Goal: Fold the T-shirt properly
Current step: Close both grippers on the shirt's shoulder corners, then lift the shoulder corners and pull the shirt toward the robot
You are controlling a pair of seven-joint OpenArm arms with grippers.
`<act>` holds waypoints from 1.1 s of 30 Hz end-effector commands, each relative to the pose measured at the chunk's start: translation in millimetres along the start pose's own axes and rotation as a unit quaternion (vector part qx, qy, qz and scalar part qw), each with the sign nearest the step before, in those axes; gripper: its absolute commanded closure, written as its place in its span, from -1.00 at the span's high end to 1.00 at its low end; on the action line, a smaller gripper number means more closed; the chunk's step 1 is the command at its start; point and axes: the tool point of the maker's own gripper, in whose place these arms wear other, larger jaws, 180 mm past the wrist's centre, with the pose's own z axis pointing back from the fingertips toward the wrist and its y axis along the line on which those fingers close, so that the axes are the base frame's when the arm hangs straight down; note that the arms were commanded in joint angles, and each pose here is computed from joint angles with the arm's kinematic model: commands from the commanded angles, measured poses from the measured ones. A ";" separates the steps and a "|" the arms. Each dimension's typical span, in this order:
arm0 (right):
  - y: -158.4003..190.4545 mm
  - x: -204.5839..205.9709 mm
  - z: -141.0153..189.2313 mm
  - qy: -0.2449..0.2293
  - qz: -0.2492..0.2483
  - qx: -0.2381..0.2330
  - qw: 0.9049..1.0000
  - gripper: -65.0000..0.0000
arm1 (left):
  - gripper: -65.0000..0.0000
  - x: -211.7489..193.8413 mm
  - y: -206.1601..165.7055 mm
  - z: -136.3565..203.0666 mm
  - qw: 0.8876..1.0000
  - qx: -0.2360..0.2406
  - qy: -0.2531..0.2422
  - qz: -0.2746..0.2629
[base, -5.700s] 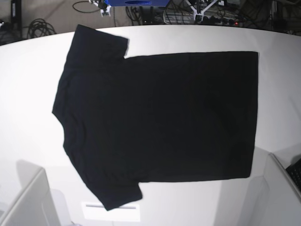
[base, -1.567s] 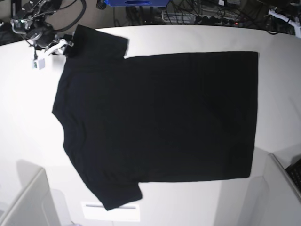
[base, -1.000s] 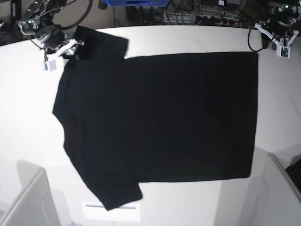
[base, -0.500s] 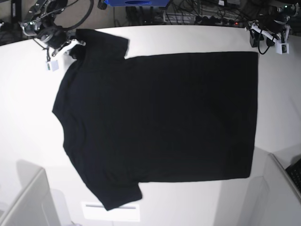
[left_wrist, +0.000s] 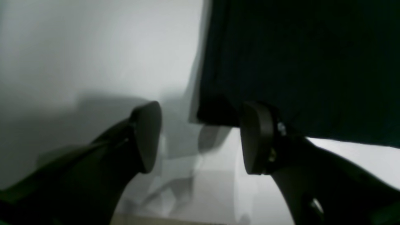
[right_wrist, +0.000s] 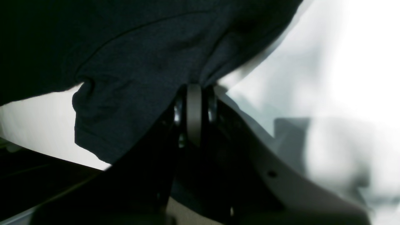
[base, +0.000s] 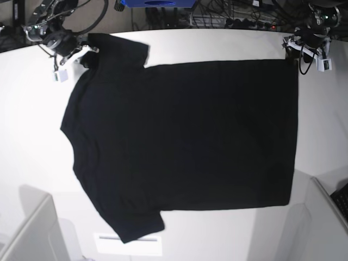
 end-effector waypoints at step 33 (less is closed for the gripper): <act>-16.1 -32.6 58.4 0.063 0.067 -0.104 0.990 -1.00 | -1.00 13.9 -5.9 37.7 0.997 0.011 0.007 -0.075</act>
